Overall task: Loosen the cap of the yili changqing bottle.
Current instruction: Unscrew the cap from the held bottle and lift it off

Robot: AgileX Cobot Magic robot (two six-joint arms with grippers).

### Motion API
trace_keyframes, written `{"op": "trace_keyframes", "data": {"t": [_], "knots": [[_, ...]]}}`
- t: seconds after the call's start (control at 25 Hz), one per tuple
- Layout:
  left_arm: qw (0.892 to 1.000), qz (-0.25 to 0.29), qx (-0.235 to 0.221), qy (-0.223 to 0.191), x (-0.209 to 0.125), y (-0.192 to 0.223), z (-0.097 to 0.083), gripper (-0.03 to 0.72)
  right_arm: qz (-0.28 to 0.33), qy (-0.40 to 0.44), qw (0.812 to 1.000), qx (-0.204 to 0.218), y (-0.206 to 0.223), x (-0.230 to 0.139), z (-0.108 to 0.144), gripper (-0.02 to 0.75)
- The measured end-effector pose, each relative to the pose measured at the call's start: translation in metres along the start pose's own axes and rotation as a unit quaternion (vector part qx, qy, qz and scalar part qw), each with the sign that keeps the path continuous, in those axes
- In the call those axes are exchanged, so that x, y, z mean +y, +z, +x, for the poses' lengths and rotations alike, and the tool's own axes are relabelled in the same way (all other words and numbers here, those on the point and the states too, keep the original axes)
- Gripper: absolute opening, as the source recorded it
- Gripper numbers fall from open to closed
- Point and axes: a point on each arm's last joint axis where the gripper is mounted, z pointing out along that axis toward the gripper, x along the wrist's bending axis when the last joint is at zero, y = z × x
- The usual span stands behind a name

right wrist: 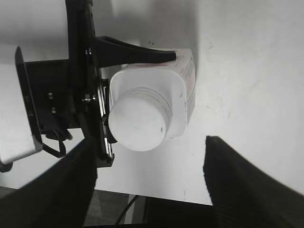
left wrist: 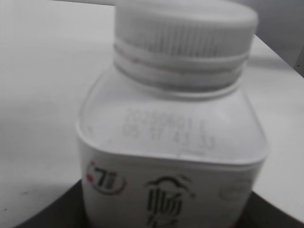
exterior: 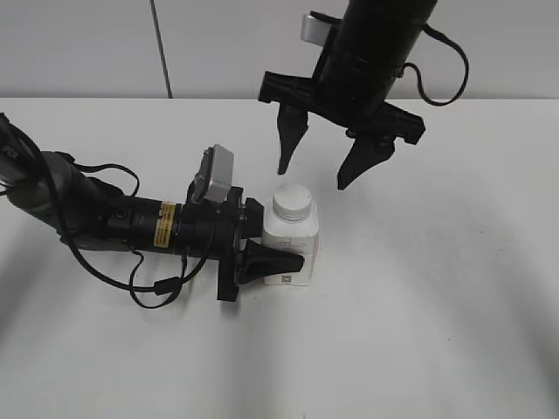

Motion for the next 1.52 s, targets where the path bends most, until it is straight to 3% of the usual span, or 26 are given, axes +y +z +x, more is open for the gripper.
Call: {"op": "trace_keyframes", "data": {"t": [0.88,1.16,1.52], "knots": [[1.0,0.0,0.0,0.0,0.0,0.0,0.0,0.373,0.019,-0.007,1.0,-0.007,0.036,0.004,0.009,0.549],[1.0,0.0,0.0,0.0,0.0,0.0,0.0,0.373,0.013,-0.011,1.0,-0.008,0.037,0.004,0.009,0.473],[1.0,0.0,0.0,0.0,0.0,0.0,0.0,0.373,0.019,-0.014,1.0,-0.012,0.044,0.006,0.008,0.461]]}}
